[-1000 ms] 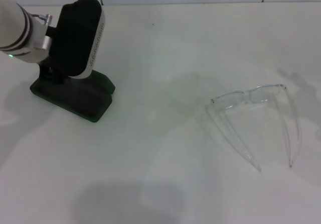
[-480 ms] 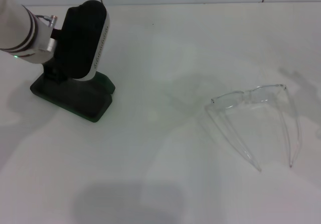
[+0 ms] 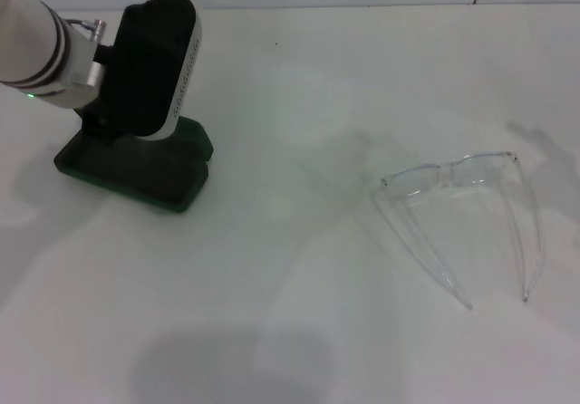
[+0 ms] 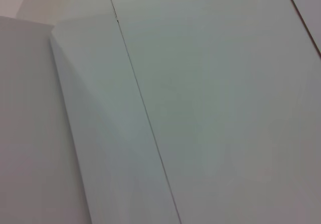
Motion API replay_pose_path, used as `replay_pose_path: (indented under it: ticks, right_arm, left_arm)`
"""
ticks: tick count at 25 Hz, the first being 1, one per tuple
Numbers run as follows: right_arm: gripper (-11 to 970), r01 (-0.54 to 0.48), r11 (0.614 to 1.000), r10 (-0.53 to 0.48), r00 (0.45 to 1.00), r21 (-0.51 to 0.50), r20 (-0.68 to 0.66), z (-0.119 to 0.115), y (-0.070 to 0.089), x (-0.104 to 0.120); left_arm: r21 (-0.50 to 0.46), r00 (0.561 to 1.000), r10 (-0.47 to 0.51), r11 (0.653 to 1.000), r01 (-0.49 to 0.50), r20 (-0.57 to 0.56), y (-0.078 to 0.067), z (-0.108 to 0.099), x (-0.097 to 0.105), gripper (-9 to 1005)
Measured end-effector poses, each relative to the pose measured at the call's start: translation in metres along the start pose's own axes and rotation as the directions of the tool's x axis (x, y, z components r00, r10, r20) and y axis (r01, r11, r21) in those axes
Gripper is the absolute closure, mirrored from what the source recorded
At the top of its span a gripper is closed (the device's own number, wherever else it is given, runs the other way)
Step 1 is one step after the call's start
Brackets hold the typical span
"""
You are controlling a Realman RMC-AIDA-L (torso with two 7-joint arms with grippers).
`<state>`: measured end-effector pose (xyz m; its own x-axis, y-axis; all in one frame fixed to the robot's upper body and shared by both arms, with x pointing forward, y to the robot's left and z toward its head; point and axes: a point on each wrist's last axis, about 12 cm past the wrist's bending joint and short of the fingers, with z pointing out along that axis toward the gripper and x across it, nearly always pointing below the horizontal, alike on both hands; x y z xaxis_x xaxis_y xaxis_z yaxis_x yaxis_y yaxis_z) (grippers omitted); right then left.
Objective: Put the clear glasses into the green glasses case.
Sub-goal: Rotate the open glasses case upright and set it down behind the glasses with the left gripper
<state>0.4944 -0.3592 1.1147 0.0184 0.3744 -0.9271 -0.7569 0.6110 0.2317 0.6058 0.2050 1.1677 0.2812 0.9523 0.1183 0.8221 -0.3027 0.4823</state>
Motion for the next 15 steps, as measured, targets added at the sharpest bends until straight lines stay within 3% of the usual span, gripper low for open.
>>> replay_pose_path:
  ticks: [9,15]
  right_arm:
    - [104,0.009,1.000,-0.009,1.000,0.013,0.012,-0.002,-0.001,-0.001]
    - [104,0.012,1.000,-0.012,1.000,0.023,0.021,-0.008,-0.001,-0.001]
  left_arm:
    - [-0.093,0.991,-0.122,0.988,0.127,0.053,0.011,-0.027,-0.012,811]
    - [-0.087,0.957,-0.247,0.961,0.262,0.154,0.007,-0.046,-0.042,814]
